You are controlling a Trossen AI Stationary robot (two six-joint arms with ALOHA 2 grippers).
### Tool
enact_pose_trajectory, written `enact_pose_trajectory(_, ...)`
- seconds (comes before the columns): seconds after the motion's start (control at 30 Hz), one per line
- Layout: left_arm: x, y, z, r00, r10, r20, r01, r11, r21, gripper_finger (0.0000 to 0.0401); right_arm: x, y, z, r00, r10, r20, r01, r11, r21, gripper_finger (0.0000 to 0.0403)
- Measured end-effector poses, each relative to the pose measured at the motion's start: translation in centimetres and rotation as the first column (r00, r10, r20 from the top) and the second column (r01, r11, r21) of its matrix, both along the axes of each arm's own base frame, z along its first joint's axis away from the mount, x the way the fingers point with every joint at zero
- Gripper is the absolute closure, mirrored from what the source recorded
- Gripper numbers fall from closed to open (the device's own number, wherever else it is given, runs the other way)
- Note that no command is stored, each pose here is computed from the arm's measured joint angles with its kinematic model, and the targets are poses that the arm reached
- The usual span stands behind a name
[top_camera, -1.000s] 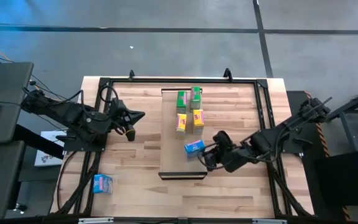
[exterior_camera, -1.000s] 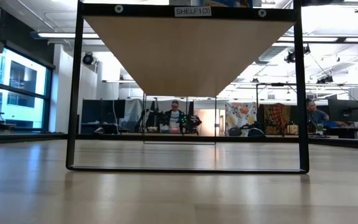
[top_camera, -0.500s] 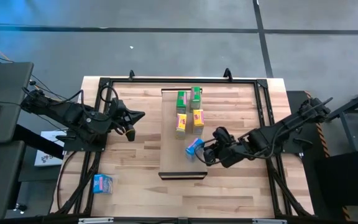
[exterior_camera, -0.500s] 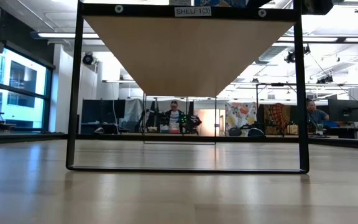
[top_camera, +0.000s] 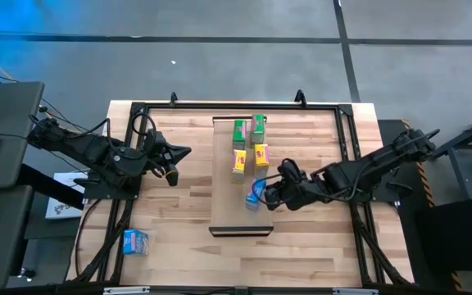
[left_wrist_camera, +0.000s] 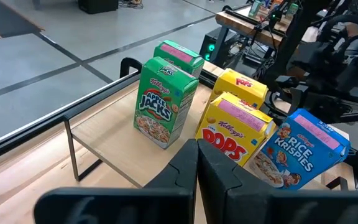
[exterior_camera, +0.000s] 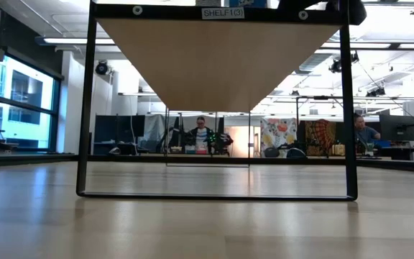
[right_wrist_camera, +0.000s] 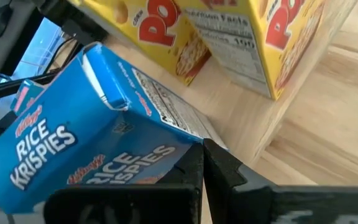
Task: Stack cereal on shelf
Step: Put the top blue cereal box on the shelf
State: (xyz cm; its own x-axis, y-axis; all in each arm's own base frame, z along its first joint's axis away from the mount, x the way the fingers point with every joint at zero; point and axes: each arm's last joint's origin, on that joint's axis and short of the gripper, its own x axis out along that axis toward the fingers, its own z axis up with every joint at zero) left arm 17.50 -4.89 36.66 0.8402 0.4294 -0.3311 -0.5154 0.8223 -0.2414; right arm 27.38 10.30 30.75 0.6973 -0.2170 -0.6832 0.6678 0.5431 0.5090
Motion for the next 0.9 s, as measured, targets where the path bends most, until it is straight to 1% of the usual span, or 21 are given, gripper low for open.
enact_pose_trajectory(0.63, 0.0, 0.1, 0.1, 0.999, 0.038, 0.008, -0.038, 0.999, 0.019, 0.0401, 0.6, -1.5, 0.0, 1.000, -0.001, -0.019, 0.001, 1.000, -0.011, 0.0403)
enact_pose_trajectory(0.8, -0.1, 0.1, 0.1, 0.999, 0.045, 0.010, -0.045, 0.999, 0.022, 0.0401, 0.4, -1.5, -0.3, 0.996, 0.059, -0.070, -0.059, 0.998, 0.004, 0.0403)
enact_pose_trajectory(0.9, -0.1, 0.1, 0.1, 0.999, 0.046, 0.011, -0.046, 0.999, 0.023, 0.0401, 0.1, -1.4, -0.5, 0.986, 0.114, -0.123, -0.109, 0.993, 0.043, 0.0403)
